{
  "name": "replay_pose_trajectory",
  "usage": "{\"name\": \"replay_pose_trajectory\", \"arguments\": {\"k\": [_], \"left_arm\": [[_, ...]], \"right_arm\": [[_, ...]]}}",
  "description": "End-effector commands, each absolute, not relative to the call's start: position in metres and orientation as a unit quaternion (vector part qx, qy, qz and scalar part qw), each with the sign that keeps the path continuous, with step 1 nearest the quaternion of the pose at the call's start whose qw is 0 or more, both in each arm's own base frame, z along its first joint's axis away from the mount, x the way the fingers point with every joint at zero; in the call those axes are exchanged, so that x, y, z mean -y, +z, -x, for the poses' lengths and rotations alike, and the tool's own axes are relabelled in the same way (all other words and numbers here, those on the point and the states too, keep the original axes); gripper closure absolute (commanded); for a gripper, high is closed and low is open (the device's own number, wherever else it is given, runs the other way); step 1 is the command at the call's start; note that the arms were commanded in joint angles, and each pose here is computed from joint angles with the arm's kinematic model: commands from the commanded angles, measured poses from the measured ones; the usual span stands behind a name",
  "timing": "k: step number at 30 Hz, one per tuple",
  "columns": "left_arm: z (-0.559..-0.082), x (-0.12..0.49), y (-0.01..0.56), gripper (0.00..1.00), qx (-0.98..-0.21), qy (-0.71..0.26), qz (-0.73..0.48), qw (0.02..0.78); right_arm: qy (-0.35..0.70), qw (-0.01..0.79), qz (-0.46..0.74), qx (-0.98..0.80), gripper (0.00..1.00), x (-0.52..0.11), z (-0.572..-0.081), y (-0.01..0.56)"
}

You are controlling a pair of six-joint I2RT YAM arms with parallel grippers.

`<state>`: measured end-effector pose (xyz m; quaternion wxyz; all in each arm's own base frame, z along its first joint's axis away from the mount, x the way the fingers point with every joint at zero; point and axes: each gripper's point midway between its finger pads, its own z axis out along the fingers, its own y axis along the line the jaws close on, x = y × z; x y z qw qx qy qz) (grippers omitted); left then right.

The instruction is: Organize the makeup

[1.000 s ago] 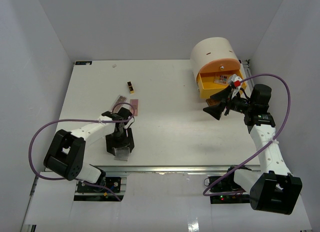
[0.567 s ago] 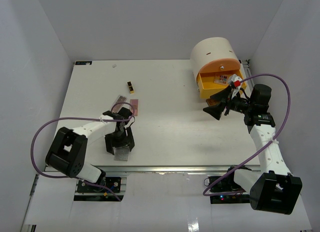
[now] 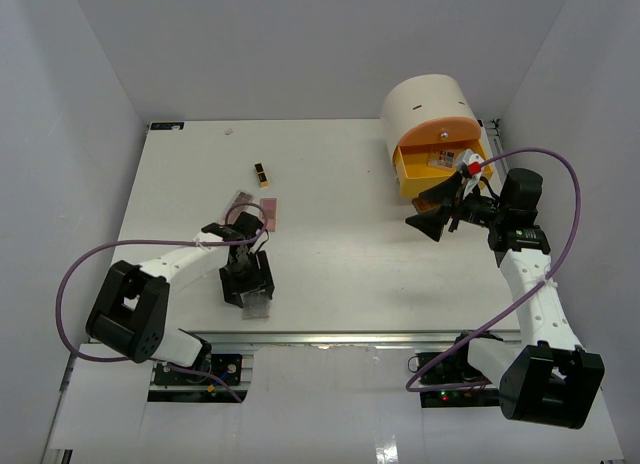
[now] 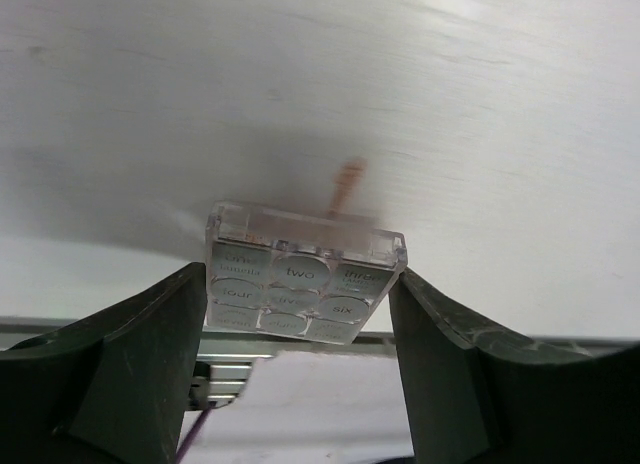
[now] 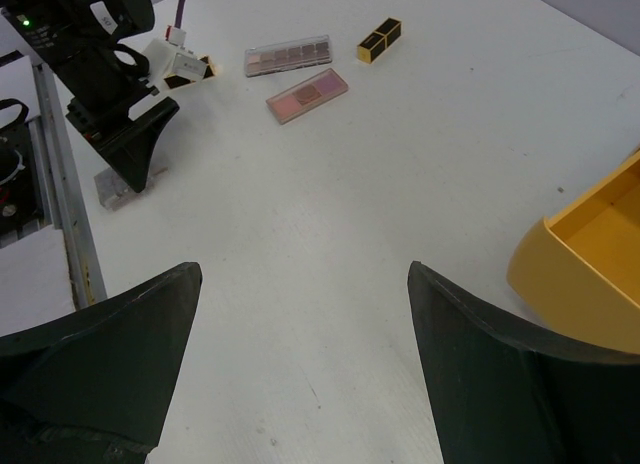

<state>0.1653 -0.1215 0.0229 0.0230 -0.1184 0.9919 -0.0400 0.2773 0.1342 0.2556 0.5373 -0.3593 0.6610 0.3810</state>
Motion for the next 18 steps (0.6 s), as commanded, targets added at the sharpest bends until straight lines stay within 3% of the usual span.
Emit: {"name": "replay_pose_trajectory", "arguments": {"k": [1,11,18], "left_arm": [[-0.199,0.178,0.067,1.00,-0.971,-0.194,0.117,0.070],[-0.296,0.272,0.186,1.00,-0.867,-0.437,0.127,0.205],[-0.343,0.323,0.234,1.00,-0.803,-0.523,0.156,0.240]], "right_arm": [[0.421,0.520,0.378,-0.640,0.10,-0.141,-0.264,0.251],[0.444,0.458,0.431,-0.638,0.10,-0.191,-0.242,0.243],[0.373,0.477,0.321,-0.728,0.10,-0.214,-0.275,0.248]]}}
